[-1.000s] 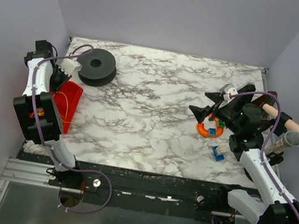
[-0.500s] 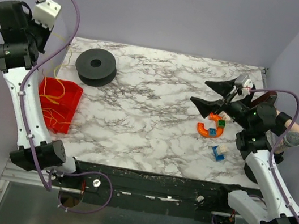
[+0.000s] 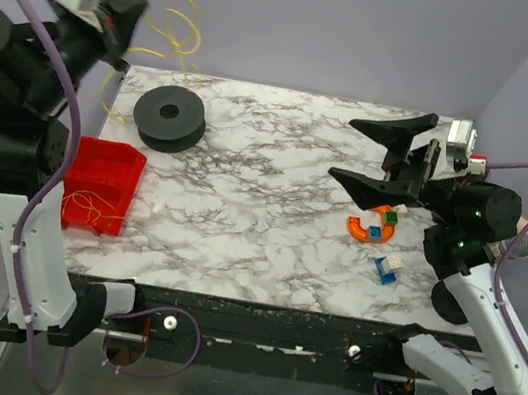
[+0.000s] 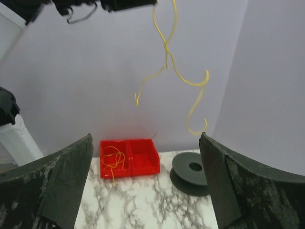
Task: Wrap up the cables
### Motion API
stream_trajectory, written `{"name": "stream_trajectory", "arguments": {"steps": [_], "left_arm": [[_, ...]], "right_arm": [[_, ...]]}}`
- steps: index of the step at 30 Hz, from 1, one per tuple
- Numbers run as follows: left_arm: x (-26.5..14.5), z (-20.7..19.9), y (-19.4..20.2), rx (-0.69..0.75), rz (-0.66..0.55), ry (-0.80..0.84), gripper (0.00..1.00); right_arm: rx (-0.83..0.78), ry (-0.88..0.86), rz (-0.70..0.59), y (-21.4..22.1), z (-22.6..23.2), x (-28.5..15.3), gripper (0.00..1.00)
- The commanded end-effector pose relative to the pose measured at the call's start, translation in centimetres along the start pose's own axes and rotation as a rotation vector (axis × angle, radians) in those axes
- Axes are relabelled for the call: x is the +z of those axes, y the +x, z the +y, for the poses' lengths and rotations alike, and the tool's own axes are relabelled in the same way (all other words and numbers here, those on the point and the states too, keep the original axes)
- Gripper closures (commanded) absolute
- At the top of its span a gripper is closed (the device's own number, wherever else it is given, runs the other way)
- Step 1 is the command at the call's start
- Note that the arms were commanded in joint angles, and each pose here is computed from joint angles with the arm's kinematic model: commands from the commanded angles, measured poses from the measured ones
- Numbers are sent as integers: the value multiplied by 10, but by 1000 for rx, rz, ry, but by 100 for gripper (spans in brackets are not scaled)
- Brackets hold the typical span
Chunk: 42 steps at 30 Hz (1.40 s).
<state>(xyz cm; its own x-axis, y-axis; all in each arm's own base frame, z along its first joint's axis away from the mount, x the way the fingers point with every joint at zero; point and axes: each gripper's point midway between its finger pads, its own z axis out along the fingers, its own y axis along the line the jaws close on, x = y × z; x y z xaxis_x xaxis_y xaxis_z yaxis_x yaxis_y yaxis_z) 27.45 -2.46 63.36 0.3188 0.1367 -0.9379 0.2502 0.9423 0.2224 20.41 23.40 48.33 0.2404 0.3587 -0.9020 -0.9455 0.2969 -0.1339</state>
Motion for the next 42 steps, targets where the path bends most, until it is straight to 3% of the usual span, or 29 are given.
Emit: {"name": "stream_trajectory", "arguments": {"steps": [1, 3, 5, 12, 21, 27, 32, 34, 38, 39, 42], "left_arm": [[46, -83, 99, -214, 242, 202, 100], [55, -121, 166, -184, 404, 262, 100], [54, -154, 200, -192, 485, 349, 100], [49, -202, 207, -199, 490, 490, 100], [29, -242, 248, -232, 589, 633, 100], [23, -247, 242, -230, 575, 685, 100], [18, -254, 237, -240, 569, 741, 100], [16, -254, 236, -242, 568, 754, 100], [11, -255, 240, -222, 573, 778, 100], [11, -256, 242, -209, 574, 784, 99], [10, -255, 263, -183, 617, 769, 24]], "right_arm": [[0, 54, 28, -5, -7, 28, 0], [14, 112, 73, 8, -19, 39, 0], [38, 176, 124, 24, -33, 45, 0], [62, 279, 354, 112, -62, 36, 0], [83, 198, 453, 174, -71, 47, 2], [121, 61, 466, 194, -62, 65, 31], [134, 63, 458, 207, -72, 76, 39], [138, 59, 460, 207, -74, 80, 54], [126, 39, 438, 190, -70, 83, 96], [118, 53, 437, 187, -71, 81, 99], [79, 123, 457, 183, -79, 73, 99]]}}
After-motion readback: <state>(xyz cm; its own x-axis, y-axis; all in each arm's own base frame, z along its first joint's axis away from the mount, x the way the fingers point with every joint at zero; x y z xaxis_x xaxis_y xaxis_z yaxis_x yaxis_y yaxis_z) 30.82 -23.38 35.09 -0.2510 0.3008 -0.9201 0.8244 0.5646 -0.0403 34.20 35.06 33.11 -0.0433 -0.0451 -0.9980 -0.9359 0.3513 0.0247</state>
